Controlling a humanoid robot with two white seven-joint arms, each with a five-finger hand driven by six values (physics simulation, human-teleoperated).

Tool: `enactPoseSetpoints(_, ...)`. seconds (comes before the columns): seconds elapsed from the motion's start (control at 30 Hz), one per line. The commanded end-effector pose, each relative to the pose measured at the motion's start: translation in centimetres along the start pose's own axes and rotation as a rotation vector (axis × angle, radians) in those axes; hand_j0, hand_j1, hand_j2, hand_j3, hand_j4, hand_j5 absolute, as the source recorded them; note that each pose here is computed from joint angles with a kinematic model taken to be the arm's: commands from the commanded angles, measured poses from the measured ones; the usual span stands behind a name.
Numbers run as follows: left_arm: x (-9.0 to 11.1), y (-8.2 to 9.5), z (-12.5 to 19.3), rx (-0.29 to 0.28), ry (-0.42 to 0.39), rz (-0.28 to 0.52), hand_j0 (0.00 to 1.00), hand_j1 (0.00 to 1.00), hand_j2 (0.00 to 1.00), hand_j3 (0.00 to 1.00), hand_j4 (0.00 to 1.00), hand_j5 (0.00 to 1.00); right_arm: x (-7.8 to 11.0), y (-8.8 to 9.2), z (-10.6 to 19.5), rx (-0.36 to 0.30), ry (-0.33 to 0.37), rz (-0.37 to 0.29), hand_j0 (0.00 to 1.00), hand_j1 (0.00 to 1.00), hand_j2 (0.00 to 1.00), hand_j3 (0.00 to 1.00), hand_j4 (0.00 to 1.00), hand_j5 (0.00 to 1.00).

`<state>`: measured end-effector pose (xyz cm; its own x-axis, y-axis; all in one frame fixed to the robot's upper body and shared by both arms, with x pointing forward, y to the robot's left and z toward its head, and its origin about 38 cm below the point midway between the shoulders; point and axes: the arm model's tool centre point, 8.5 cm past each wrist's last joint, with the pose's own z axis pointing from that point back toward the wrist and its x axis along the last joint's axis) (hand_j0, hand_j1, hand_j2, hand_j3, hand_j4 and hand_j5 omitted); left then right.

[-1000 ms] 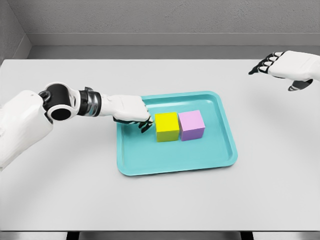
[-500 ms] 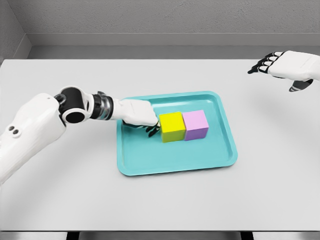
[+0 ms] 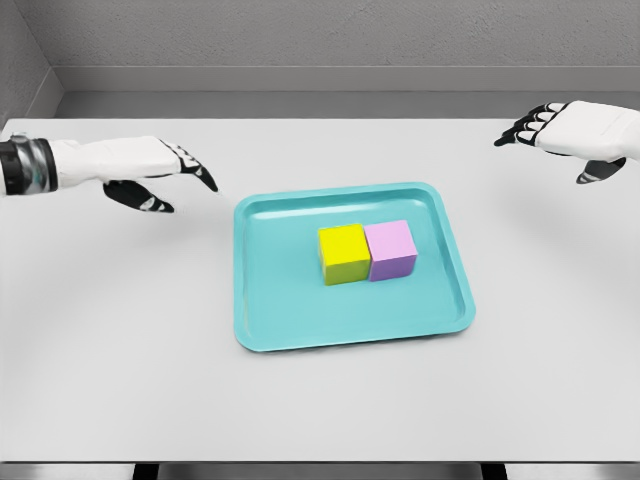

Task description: Push two cubes

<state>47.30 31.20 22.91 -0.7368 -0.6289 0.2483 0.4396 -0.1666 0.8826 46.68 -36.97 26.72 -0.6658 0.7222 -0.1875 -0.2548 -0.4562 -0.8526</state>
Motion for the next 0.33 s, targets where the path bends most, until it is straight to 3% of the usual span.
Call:
enactPoseSetpoints(0.0,-1.55,0.23,1.94,0.036,0.040,0.054,1.00,1.00,1.00,1.00,1.00,1.00,-0.07,0.06,0.03,-0.001,0.002,-0.006,1.00,1.00,1.00,1.00,1.00,1.00)
enactPoseSetpoints(0.3,-1.50,0.09,1.78,0.035,0.037,0.056,1.00,1.00,1.00,1.00,1.00,1.00,-0.36,0.65,0.61,0.015,0.011,-0.010,1.00,1.00,1.00,1.00,1.00,1.00)
